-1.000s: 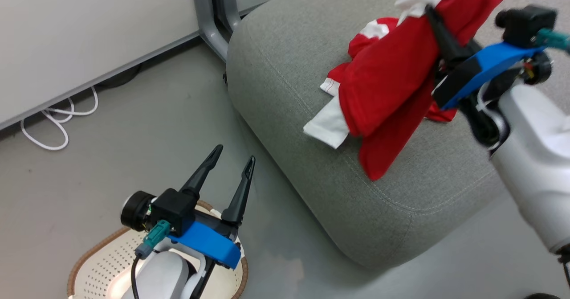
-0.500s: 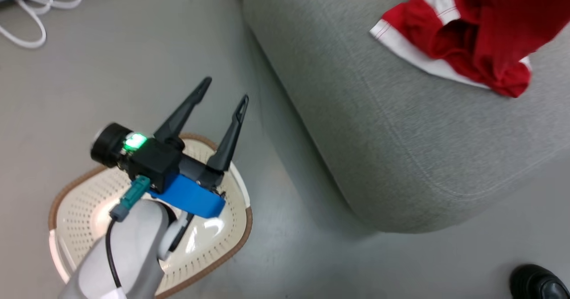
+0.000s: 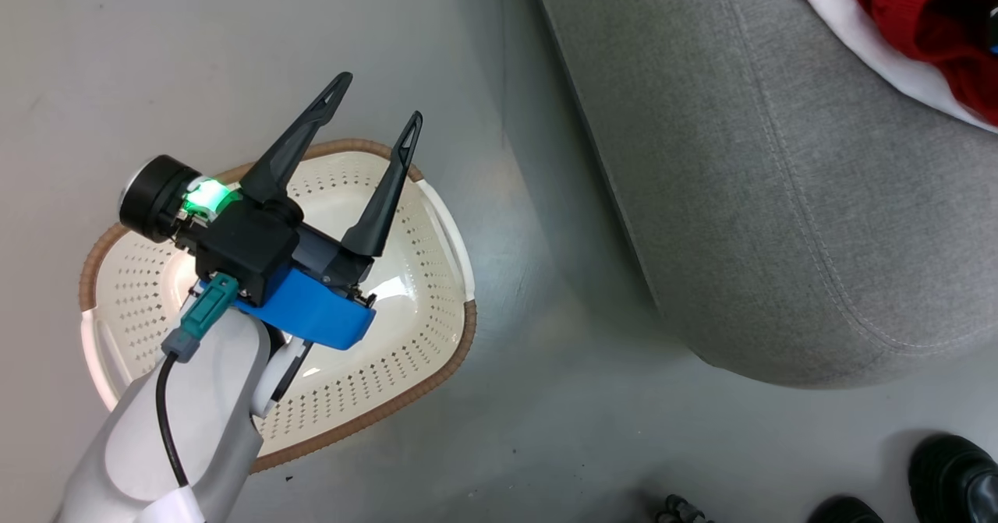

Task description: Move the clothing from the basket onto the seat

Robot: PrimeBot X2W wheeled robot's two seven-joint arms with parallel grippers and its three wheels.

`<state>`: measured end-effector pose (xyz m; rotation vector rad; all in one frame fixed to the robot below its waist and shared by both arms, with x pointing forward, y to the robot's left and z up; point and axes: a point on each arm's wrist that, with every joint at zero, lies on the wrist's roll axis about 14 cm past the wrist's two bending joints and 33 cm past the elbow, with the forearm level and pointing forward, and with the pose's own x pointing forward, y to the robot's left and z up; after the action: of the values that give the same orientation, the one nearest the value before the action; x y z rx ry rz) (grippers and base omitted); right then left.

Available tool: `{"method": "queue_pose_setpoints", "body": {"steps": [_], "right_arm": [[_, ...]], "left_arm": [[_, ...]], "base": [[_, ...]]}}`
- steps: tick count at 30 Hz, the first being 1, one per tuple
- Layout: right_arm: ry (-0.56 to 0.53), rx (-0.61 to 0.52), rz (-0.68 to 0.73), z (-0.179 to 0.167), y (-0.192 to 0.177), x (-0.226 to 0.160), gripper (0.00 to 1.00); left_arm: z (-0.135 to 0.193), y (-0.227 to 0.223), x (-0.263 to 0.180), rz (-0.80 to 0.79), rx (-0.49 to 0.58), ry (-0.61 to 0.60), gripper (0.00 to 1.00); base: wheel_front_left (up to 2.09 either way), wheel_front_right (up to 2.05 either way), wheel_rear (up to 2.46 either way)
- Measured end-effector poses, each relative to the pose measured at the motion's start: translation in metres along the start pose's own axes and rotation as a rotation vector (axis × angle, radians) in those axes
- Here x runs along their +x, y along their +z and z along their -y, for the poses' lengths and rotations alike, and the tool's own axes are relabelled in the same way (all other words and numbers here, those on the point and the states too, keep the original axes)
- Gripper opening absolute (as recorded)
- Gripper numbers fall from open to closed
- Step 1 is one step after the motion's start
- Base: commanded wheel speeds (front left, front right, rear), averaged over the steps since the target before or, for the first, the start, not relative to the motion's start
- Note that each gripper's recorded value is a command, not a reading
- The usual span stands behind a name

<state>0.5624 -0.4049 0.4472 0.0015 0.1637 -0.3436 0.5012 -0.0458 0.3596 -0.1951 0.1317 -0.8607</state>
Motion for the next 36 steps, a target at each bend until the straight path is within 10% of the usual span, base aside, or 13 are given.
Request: {"method": "queue_pose_setpoints", "body": {"steps": [13,15,16,17,36], "right_arm": [[0.009,0.006,-0.006,-0.007,-0.004,-0.005,0.00],[0.009,0.003,-0.002,-0.006,-0.002,-0.007,0.43],[0.010,-0.002,0.000,-0.006,-0.001,-0.008,0.95],[0.011,-0.006,0.001,-0.006,0.000,-0.009,1.00],[0.089,-0.013,0.023,-0.020,0.011,-0.061,1.00]], "left_arm": [[0.002,0.013,-0.002,0.019,0.008,0.011,1.00],[0.002,0.014,-0.002,0.020,0.010,0.011,1.00],[0.002,0.015,-0.002,0.020,0.011,0.011,1.00],[0.003,0.015,-0.002,0.020,0.011,0.012,1.00],[0.026,0.063,-0.020,0.076,0.008,0.057,1.00]], "base": [[0.00,0.00,0.00],[0.00,0.00,0.00],[0.00,0.00,0.00],[0.00,0.00,0.00],[0.00,0.00,0.00]]}}
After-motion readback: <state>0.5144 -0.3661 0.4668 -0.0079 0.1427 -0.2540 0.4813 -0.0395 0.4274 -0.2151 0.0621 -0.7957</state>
